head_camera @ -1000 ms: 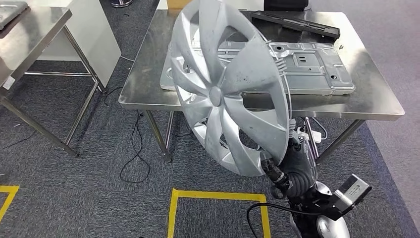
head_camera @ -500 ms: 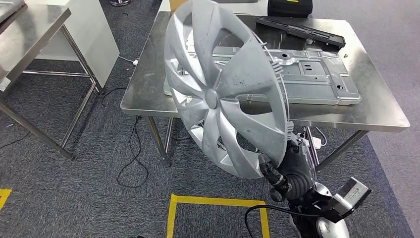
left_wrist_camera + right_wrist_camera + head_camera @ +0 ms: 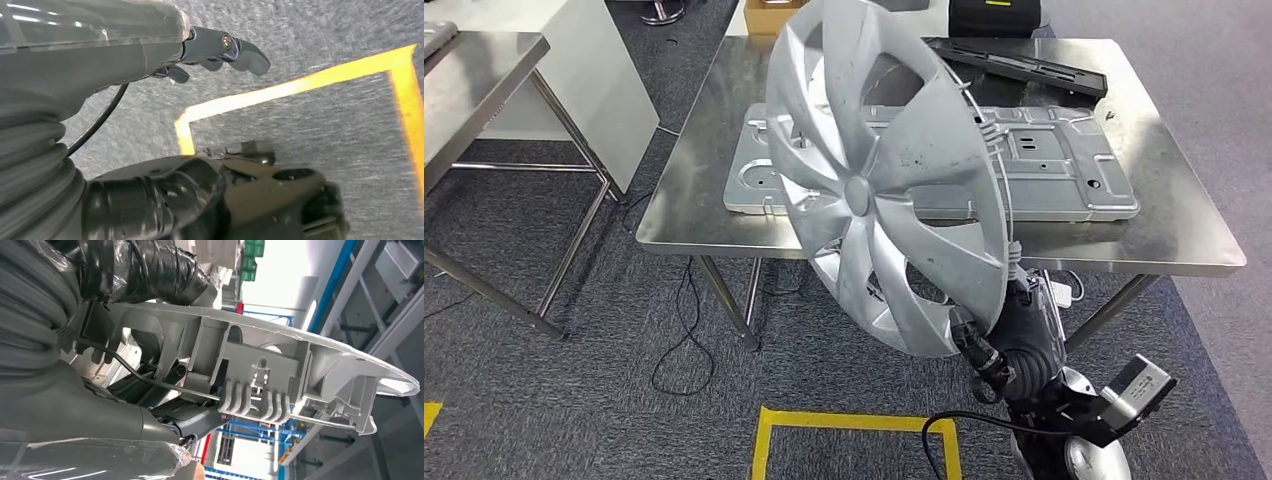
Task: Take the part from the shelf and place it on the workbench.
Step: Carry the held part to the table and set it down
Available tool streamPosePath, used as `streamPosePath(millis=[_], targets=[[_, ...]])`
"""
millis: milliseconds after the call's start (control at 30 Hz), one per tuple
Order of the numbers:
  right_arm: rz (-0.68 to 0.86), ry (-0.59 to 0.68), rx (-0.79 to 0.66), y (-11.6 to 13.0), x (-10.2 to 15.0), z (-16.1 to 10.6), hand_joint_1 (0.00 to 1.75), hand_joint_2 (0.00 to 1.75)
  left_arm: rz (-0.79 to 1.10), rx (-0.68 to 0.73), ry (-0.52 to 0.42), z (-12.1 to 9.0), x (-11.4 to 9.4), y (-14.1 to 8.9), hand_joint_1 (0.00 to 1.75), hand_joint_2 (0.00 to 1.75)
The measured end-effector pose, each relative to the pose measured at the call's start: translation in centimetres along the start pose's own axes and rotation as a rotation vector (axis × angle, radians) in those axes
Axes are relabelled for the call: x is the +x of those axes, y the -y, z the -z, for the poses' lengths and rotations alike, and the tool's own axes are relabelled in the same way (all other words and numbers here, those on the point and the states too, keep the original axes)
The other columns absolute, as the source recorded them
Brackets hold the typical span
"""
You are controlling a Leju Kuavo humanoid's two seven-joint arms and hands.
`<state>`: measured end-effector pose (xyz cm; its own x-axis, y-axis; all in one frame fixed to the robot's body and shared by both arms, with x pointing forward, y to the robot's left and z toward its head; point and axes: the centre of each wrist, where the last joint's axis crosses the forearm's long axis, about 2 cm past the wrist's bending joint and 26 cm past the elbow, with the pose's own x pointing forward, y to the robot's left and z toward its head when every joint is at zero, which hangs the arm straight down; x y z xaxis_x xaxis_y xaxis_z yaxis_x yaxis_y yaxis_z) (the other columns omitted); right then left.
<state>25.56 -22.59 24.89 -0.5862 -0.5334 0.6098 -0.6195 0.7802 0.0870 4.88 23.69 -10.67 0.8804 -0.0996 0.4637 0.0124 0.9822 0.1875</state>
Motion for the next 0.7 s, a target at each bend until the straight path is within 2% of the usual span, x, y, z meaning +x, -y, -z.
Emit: streamPosePath(millis=[700], targets=[[0.001,-0.004,-0.004,-0.03,-0.06,-0.14,1.75,1.75,-0.002,-0.006,-0.007,-0.14,-0.26,0.13,0.0,1.75]])
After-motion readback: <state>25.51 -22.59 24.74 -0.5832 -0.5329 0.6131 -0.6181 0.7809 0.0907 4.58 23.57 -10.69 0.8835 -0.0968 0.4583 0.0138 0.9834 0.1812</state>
